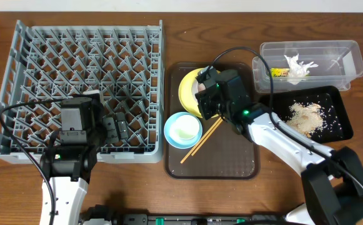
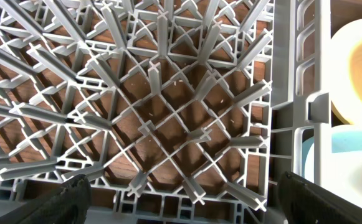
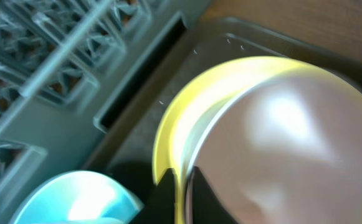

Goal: Sort waste into correct bins and load items into the dishwasher rack
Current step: 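Bring the emptied bowl back and set it on the yellow plate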

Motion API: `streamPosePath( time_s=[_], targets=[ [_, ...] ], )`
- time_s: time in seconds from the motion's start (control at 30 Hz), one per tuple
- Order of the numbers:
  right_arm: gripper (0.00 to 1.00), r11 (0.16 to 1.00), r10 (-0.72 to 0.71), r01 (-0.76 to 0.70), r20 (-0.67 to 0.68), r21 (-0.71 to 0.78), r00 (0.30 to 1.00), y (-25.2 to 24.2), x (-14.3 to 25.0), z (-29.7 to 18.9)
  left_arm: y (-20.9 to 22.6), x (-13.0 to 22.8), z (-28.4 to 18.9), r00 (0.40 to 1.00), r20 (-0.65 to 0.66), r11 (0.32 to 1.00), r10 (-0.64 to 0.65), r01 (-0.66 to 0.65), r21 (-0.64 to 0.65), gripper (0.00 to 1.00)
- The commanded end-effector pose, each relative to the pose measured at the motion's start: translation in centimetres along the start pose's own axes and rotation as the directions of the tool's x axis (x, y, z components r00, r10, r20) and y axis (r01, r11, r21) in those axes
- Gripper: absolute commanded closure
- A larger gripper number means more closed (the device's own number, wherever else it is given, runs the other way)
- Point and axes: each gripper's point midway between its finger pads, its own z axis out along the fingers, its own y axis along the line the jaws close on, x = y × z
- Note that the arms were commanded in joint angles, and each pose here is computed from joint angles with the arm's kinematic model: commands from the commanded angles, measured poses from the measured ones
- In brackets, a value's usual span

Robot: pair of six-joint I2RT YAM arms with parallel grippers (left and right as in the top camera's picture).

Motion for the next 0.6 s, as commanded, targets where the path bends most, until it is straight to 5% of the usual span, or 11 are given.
streamPosePath(
  time_s=[0.0, 0.13, 0.4, 0.57],
  targets=[
    [0.82, 0.998, -0.025, 0.026, -0.018, 0.057, 1.000, -0.9, 0.5, 0.5, -0.3, -0.8, -0.5, 1.000, 0.022, 1.000, -0.001, 0.001, 0.010, 0.03],
    [0.69, 0.998, -0.028, 0.028, -0.001, 0.055, 1.000, -0.8, 0.0, 0.3, -0.3, -0.9, -0.5, 1.000, 0.023, 1.000, -0.002, 0.002, 0.009, 0.03],
    [0.64, 0.998, -0.009, 0.013, 0.058, -0.068, 0.998, 2.2, -2.3, -3.2, -0.3, -0.9, -0.5, 1.000, 0.023, 1.000, -0.002, 0.002, 0.009, 0.03],
    [0.64, 0.990, 0.000, -0.008, -0.051, -0.142, 0.999, 4.1, 0.2, -3.9, -0.3, -0.9, -0.5, 1.000, 0.023, 1.000, -0.002, 0.002, 0.009, 0.03]
  ],
)
